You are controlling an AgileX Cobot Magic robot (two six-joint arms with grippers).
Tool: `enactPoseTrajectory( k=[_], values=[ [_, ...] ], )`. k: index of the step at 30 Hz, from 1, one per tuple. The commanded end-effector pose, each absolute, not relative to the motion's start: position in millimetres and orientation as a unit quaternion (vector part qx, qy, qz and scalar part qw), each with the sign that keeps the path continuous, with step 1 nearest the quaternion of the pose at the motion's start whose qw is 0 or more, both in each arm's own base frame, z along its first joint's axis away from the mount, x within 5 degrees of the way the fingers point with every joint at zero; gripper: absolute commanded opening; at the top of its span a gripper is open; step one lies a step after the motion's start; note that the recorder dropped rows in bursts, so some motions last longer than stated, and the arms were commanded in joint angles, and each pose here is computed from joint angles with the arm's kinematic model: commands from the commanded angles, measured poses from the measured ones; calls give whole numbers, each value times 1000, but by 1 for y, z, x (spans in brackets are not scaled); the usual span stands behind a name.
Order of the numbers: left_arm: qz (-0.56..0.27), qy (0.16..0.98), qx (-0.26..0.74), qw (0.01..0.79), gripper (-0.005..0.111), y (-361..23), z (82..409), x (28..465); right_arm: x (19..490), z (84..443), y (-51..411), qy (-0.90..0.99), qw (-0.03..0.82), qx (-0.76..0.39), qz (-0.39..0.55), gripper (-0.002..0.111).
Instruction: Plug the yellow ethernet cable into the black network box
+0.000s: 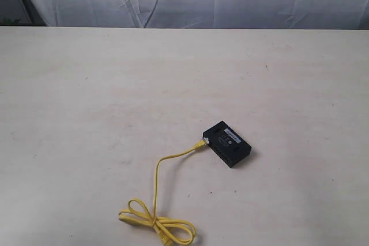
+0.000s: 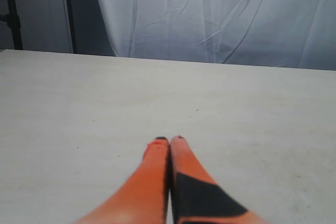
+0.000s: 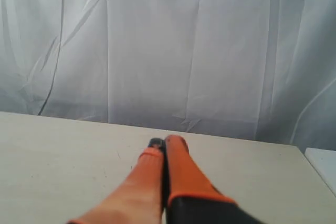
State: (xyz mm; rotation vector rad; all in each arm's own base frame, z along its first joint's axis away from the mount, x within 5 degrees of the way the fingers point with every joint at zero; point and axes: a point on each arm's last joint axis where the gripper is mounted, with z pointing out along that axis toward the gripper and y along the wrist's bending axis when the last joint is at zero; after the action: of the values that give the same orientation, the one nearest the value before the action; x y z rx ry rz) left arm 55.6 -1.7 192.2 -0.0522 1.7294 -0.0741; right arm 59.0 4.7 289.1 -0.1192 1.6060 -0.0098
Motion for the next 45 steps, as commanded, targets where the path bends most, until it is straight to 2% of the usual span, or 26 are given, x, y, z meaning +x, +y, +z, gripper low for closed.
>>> enactPoseTrajectory(
  k=[1,9,12,15,45],
  values=[
    [-25,756,-19,654,0,-1,192,56,63,267,4,735,676,-52,-8,-1],
    [-25,756,-19,654,0,-1,192,56,60,210,3,736,676,-32,6,-1],
    [-25,756,-19,654,0,-1,192,56,57,199,3,732,681,-14,20,-1],
    [-25,756,-19,654,0,-1,192,56,55,189,2,767,641,-2,23,-1],
    [-25,756,-19,654,0,-1,192,56,54,186,2,780,626,0,24,-1]
  ],
)
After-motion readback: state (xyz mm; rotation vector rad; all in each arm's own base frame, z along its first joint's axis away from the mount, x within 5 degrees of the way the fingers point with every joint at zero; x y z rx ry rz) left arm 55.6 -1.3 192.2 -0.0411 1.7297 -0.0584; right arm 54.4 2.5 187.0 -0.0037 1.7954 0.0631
